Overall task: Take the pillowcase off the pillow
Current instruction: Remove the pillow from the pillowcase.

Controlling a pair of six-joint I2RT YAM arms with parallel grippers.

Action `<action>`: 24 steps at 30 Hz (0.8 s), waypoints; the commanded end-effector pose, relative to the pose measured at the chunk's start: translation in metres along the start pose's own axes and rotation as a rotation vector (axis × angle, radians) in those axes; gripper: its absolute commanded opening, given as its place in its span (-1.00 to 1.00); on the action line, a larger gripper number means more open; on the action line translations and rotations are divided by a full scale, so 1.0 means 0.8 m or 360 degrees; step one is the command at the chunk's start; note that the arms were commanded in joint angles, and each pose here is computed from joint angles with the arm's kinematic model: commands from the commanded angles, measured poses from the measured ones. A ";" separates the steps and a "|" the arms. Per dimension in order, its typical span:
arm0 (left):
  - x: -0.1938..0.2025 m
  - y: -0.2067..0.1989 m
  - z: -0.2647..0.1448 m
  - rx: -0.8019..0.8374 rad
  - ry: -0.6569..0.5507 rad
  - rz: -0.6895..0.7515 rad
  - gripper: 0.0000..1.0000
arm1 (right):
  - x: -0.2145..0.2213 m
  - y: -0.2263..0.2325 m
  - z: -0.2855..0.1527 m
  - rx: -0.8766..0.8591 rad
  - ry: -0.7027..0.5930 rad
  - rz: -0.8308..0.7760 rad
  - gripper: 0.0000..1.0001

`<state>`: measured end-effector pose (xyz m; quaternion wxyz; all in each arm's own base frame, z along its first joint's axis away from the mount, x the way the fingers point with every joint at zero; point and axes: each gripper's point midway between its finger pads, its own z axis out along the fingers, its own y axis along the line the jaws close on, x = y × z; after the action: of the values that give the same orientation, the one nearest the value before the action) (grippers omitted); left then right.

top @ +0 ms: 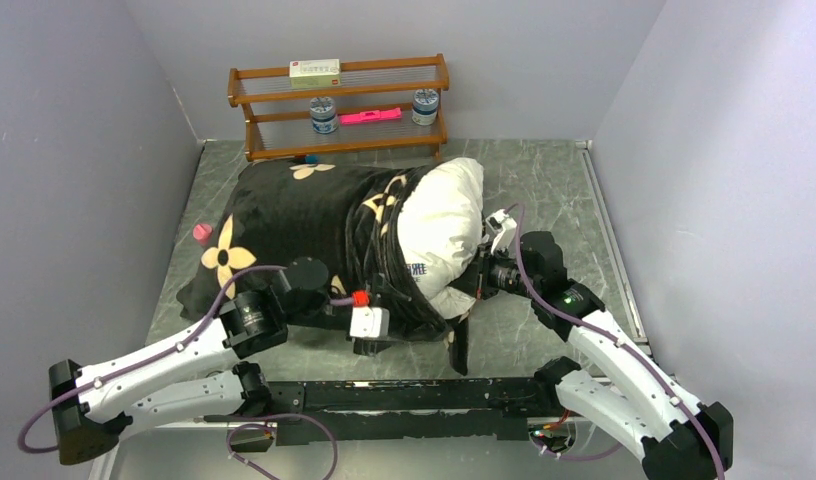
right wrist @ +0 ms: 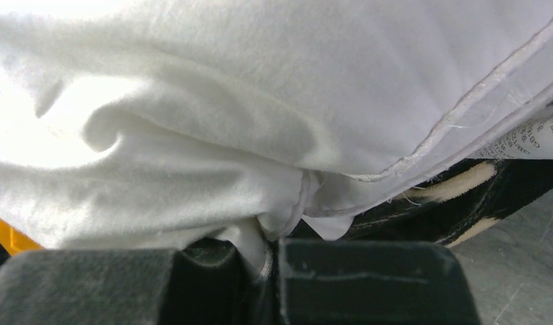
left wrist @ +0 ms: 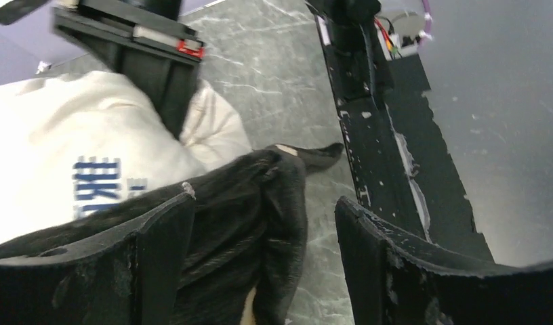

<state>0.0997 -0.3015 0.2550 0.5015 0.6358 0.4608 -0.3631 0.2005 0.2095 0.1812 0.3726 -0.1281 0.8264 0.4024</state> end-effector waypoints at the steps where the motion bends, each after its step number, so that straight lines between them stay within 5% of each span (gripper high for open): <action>1: -0.009 -0.006 0.009 -0.0031 0.0007 0.0221 0.59 | -0.070 0.045 -0.008 -0.0162 -0.0286 -0.0062 -1.00; 11: -0.006 0.015 0.036 0.0013 0.0217 0.0691 0.55 | -0.069 0.054 -0.009 -0.0216 -0.0243 -0.0084 -1.00; 24: 0.033 0.041 0.059 0.0055 0.0642 0.0923 0.32 | -0.064 0.063 -0.015 -0.0267 -0.0189 -0.0164 -1.00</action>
<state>0.1279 -0.3425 0.2211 0.4737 0.7933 0.3592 -0.1312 0.1988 0.2139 0.1882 0.3607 -0.1309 0.8258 0.4133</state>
